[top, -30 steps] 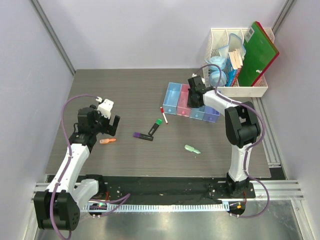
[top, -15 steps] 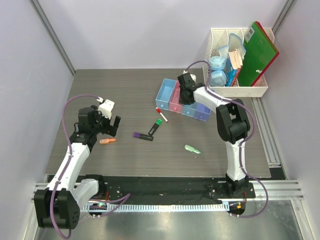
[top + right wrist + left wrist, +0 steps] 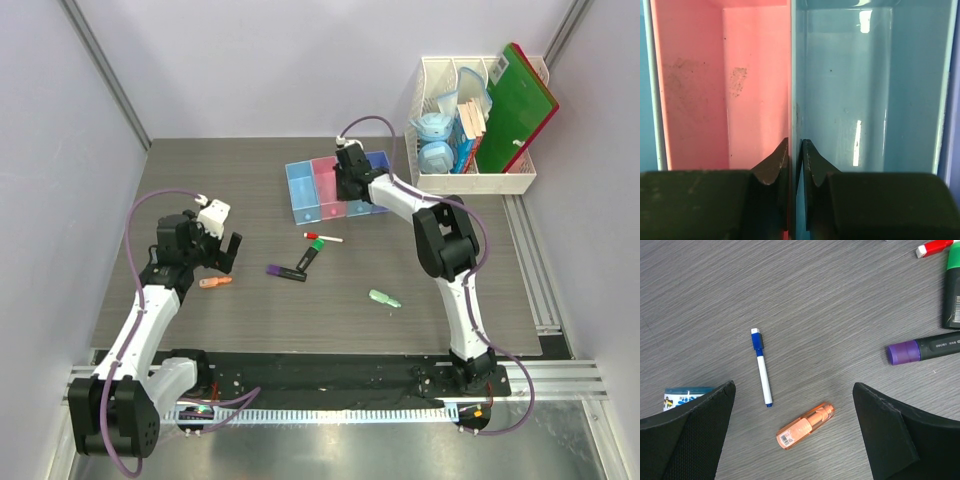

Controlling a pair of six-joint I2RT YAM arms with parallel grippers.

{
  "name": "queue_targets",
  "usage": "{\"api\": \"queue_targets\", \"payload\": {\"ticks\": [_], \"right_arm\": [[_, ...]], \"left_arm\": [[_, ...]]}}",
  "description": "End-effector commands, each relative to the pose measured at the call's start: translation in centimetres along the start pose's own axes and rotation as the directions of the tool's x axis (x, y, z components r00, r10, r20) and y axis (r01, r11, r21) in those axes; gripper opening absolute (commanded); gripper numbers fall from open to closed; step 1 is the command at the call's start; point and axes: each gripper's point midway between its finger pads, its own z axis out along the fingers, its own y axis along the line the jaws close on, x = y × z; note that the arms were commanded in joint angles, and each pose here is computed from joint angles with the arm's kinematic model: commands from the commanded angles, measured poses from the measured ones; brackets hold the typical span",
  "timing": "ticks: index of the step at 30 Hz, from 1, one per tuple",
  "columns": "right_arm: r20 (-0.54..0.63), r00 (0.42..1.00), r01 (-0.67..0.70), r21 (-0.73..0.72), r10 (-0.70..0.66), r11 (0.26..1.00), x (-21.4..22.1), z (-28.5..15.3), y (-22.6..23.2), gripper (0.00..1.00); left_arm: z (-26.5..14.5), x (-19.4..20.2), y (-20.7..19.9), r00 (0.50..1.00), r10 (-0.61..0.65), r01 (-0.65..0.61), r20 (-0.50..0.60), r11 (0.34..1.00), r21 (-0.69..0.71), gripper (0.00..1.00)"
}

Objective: Sort the stationery into containers
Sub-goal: Move the storage box to the center of the board.

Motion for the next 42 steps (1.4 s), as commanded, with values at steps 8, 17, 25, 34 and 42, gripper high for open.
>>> {"api": "queue_targets", "payload": {"ticks": [8, 17, 25, 34, 42], "right_arm": [[-0.057, 0.998, 0.029, 0.024, -0.028, 0.999, 5.3, -0.2, 0.9, 0.01], [-0.078, 0.990, -0.122, -0.002, 0.121, 0.993, 7.6, -1.9, 2.8, 0.01], [-0.083, 0.973, -0.216, 0.007, 0.216, 0.976, 8.2, -2.9, 3.6, 0.01], [-0.072, 0.941, -0.331, 0.005, 0.331, 0.944, 8.4, -3.8, 4.0, 0.01], [-0.098, 0.949, -0.297, 0.031, 0.298, 0.954, 9.4, -1.7, 4.0, 0.04]], "left_arm": [[-0.2, -0.7, 0.1, 0.999, 0.031, -0.031, 0.035, 1.000, -0.002, 1.00], [-0.2, -0.4, 0.0, 0.999, 0.040, -0.040, 0.029, 0.999, 0.004, 1.00], [-0.4, -0.4, 0.0, 0.998, 0.058, -0.059, 0.019, 0.998, 0.010, 1.00], [0.0, -0.7, -0.6, 0.998, 0.054, -0.055, 0.023, 0.997, 0.055, 1.00], [0.1, -1.4, -0.8, 0.998, 0.051, -0.054, 0.033, 0.995, 0.079, 1.00]]}}
